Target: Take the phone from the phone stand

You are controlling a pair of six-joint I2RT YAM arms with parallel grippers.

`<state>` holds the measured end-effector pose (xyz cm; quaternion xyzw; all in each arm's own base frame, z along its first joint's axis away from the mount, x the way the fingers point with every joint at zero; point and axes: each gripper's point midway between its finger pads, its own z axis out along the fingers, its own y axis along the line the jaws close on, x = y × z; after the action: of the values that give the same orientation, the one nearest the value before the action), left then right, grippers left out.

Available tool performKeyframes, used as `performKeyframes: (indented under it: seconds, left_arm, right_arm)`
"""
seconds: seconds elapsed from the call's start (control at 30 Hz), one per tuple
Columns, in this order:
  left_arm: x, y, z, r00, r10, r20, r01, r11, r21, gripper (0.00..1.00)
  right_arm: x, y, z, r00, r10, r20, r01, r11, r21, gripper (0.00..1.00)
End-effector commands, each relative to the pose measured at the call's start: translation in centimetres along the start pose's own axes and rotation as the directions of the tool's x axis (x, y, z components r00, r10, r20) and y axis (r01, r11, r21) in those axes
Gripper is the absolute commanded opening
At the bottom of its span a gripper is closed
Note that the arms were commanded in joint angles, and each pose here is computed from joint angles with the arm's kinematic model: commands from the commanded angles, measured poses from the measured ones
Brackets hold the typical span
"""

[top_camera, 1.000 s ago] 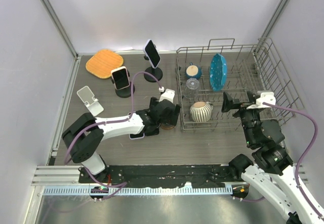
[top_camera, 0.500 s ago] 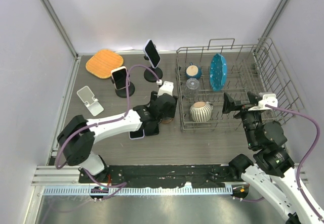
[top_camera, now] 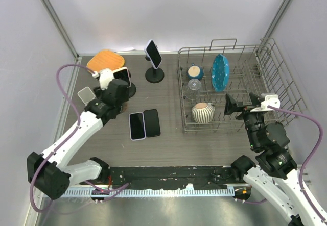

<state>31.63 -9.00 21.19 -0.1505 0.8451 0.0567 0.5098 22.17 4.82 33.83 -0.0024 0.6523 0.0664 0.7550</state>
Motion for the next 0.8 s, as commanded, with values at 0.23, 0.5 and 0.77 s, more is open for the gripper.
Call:
performKeyframes:
  seconds: [0.23,0.5,0.77]
  left_arm:
    - [-1.6,7.4,6.4,0.975,-0.210,-0.067,0.196,0.966,-0.165,0.40]
    - [-4.9,7.4,11.2,0.966,-0.257,-0.018,0.251,0.955,-0.155,0.38]
    - [-7.4,6.9,14.2,0.983,-0.182,0.014,0.181,0.966,-0.185,0.39]
  right_arm:
    - [-2.0,0.0,-0.3,0.998,0.038,0.051,-0.037,0.999,-0.008,0.98]
    - [-2.0,-0.1,-0.4,0.998,0.035,0.055,-0.035,0.999,-0.002,0.98]
    - [-1.7,-0.1,-0.2,0.999,0.024,0.040,-0.024,1.000,0.001,0.97]
